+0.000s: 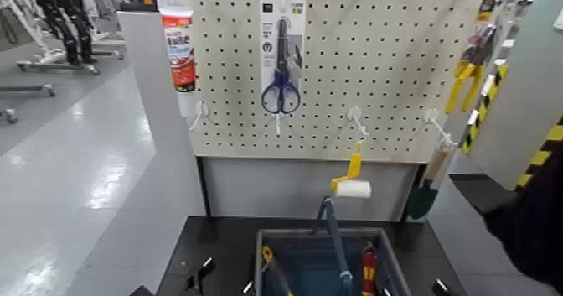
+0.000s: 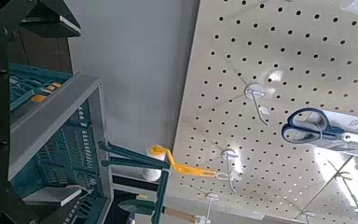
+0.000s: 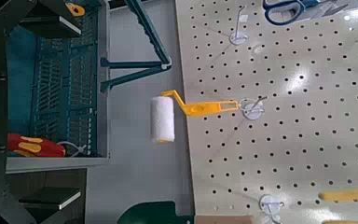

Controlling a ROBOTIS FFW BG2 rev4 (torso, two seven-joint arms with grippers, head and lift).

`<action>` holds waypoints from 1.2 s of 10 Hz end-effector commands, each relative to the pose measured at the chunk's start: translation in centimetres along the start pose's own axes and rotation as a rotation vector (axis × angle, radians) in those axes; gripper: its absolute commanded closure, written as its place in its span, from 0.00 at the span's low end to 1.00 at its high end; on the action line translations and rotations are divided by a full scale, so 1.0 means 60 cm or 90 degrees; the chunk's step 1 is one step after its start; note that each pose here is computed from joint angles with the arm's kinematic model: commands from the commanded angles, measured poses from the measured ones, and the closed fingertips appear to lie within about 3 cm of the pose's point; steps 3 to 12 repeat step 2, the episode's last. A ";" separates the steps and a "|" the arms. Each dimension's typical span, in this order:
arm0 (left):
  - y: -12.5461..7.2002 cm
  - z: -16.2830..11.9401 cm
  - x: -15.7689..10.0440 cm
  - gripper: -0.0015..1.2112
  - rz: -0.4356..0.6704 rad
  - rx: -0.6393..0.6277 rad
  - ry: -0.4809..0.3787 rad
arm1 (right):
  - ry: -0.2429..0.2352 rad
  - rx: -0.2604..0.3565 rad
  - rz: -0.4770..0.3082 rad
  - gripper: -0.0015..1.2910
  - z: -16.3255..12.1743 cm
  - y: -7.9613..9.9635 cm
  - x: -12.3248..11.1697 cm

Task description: Put the black wrench into the crate.

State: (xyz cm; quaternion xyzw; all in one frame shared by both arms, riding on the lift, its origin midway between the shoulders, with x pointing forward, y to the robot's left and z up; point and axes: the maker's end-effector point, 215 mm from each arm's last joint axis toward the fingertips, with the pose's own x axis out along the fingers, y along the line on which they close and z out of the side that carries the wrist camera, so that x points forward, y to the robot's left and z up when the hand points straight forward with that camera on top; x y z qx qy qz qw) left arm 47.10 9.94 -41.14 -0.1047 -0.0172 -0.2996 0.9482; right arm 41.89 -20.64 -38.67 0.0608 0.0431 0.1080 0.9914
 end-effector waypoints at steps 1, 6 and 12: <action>0.001 0.000 -0.001 0.09 0.001 0.002 0.001 | -0.010 0.003 -0.013 0.08 -0.002 0.009 -0.014; 0.001 -0.001 -0.001 0.09 0.000 0.002 0.002 | -0.002 0.004 -0.014 0.09 -0.007 0.011 -0.013; 0.001 -0.001 -0.001 0.09 0.000 0.002 0.002 | -0.002 0.004 -0.014 0.09 -0.007 0.011 -0.013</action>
